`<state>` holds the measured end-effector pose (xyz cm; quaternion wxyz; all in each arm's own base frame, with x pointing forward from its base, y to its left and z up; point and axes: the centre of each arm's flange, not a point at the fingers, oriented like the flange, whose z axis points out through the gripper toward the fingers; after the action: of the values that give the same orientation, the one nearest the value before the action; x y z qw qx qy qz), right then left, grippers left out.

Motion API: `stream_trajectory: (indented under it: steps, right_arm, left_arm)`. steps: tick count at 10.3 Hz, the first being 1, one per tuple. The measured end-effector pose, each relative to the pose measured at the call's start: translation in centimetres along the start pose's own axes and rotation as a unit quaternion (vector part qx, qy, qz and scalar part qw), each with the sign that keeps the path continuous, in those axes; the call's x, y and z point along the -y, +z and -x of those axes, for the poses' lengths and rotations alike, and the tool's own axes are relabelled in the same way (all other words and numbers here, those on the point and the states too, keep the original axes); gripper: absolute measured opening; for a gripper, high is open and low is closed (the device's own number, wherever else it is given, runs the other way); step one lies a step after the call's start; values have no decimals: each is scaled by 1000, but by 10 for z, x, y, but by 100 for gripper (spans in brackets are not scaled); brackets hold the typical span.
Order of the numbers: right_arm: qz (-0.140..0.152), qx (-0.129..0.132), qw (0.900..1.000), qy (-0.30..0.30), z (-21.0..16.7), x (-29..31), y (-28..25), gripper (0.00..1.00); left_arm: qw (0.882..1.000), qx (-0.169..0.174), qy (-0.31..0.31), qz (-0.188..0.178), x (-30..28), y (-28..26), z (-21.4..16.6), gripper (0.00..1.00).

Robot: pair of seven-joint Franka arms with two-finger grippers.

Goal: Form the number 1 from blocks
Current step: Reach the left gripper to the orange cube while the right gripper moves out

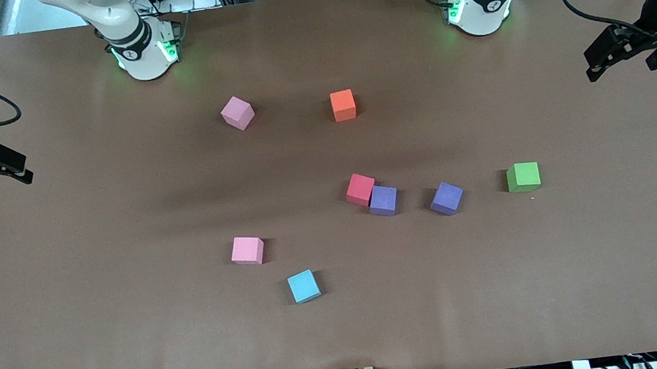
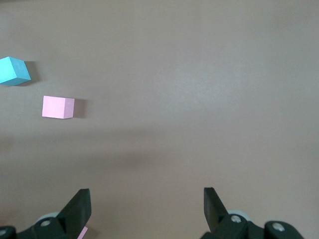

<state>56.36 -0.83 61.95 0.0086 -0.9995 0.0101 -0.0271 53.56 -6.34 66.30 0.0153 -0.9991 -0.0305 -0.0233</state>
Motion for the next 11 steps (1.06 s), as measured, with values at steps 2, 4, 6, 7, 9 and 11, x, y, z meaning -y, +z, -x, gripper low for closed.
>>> stream_trajectory:
  steps: [2, 4, 6, 7, 9, 11]
  right_arm:
    - [0, 0, 1000, 0, 0, 0, 0, 100]
    - [0, 1, 1000, -2, 0, 1, 0, 100]
    - [0, 4, 1000, -4, 0, 4, 3, 100]
    - [-2, 8, 1000, -7, -1, 7, 6, 100]
    - [-2, 21, 999, -23, -7, 27, 27, 100]
    - [-7, 22, 998, -51, -23, 64, 62, 100]
  left_arm:
    - [1000, 0, 1, 0, 0, 0, 0, 100]
    - [1000, 14, 13, 14, -14, 12, -2, 100]
    - [999, 25, 12, 42, -76, 54, -4, 100]
    - [998, 29, 13, 58, -112, 84, 1, 100]
    - [997, 39, 22, 63, -183, 141, 31, 100]
    - [997, 43, 5, 66, -255, 183, 83, 100]
